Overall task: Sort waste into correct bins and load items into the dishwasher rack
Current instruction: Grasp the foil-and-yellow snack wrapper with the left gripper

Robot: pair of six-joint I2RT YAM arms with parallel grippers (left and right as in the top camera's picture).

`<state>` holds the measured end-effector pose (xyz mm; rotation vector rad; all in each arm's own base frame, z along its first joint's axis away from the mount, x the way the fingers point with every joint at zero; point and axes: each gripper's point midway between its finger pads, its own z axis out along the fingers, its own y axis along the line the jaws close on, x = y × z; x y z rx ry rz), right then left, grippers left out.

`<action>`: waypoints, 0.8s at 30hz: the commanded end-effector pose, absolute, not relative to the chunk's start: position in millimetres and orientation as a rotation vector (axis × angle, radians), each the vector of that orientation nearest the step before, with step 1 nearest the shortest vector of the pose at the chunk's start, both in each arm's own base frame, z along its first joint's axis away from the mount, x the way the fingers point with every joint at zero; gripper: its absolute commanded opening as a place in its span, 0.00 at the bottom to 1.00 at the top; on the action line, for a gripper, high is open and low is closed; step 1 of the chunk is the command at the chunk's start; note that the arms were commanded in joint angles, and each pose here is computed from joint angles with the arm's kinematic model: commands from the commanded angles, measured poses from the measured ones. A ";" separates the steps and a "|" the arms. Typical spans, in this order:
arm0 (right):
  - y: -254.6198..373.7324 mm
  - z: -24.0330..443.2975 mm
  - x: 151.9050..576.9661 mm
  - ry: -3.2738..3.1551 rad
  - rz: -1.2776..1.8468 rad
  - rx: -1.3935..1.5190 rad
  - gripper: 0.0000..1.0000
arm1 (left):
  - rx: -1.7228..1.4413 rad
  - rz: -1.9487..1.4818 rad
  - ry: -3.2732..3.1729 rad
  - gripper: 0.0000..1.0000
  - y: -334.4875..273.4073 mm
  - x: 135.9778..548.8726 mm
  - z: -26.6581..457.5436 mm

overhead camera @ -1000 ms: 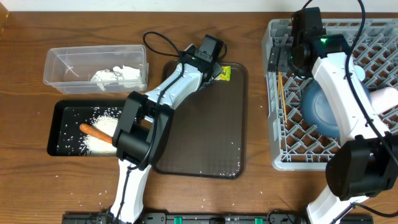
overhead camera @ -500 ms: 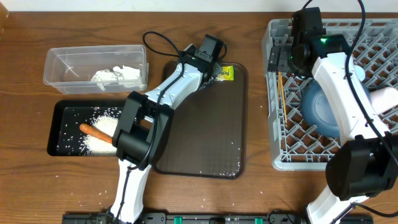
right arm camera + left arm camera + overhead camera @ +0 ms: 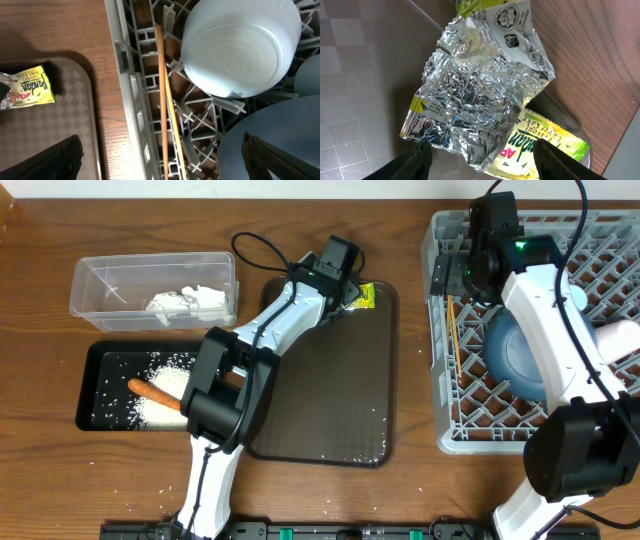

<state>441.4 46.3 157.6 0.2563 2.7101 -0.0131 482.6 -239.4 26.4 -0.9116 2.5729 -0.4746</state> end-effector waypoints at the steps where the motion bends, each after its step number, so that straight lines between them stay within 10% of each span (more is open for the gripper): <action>1: 47.0 162.1 441.3 2.696 -0.017 0.274 0.99 | -0.914 -0.446 2.597 0.67 -237.6 477.4 15.1; 11: 47.0 162.1 441.3 2.696 -0.017 0.274 0.99 | -0.846 -0.373 2.677 0.63 -234.9 468.8 -19.5; 24: 47.2 162.1 441.3 2.696 -0.016 0.273 0.99 | -0.812 -0.385 2.690 0.07 -232.7 470.0 -16.7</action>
